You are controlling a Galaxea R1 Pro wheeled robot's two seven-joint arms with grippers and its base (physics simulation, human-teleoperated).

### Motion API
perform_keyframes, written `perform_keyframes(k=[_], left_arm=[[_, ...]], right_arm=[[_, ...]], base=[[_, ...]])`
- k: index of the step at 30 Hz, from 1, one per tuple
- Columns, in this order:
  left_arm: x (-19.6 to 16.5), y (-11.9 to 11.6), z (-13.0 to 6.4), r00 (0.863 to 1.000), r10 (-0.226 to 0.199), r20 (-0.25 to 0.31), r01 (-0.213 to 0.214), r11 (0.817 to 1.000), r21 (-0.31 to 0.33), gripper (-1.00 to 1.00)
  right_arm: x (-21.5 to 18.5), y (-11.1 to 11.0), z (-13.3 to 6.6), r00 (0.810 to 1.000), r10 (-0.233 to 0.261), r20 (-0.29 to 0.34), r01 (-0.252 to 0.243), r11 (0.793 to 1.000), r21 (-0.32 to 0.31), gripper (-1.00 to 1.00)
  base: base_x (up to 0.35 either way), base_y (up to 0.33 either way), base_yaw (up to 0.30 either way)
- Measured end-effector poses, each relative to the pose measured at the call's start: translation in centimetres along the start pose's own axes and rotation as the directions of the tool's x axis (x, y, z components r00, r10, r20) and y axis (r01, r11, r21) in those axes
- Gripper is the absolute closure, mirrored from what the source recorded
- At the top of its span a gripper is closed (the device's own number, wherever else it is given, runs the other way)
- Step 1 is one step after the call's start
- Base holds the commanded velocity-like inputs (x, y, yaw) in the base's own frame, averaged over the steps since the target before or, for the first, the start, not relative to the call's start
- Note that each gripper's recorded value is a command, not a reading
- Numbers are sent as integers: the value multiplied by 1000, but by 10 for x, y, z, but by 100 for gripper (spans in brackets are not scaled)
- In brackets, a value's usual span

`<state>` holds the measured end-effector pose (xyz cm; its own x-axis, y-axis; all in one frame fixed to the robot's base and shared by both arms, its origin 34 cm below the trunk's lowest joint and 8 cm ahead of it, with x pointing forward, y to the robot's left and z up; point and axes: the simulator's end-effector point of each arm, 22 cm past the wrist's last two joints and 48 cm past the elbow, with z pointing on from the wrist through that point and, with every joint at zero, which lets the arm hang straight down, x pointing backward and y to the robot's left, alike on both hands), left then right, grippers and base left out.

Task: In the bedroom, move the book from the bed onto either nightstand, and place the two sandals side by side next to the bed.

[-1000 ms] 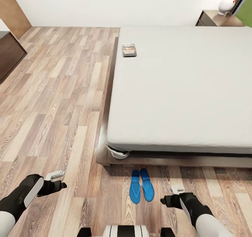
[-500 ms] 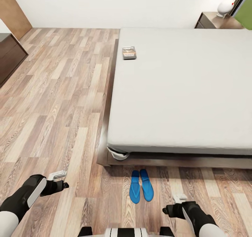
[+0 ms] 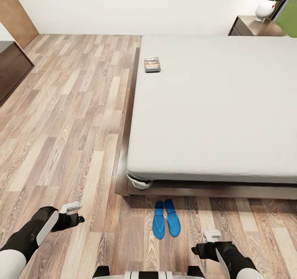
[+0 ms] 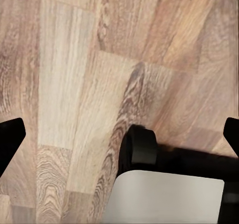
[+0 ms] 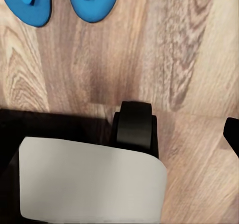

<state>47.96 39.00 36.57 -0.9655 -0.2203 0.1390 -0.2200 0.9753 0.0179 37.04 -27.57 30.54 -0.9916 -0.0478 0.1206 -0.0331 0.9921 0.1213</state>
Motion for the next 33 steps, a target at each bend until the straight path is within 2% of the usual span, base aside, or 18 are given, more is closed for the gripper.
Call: perform_keyframes(k=[11, 33], left_arm=[[5, -15, -7, 1000, 11, 3, -11, 1000, 16, -100], [52, -8, -16, 999, 20, -40, -21, 1000, -20, -100]], right_arm=[[-1, 1, -13, 1000, -5, 10, 5, 1000, 1, -100], [0, 6, -52, 1000, -8, 12, 8, 1000, 2, -100]], base=[[0, 0, 0], [0, 0, 0]])
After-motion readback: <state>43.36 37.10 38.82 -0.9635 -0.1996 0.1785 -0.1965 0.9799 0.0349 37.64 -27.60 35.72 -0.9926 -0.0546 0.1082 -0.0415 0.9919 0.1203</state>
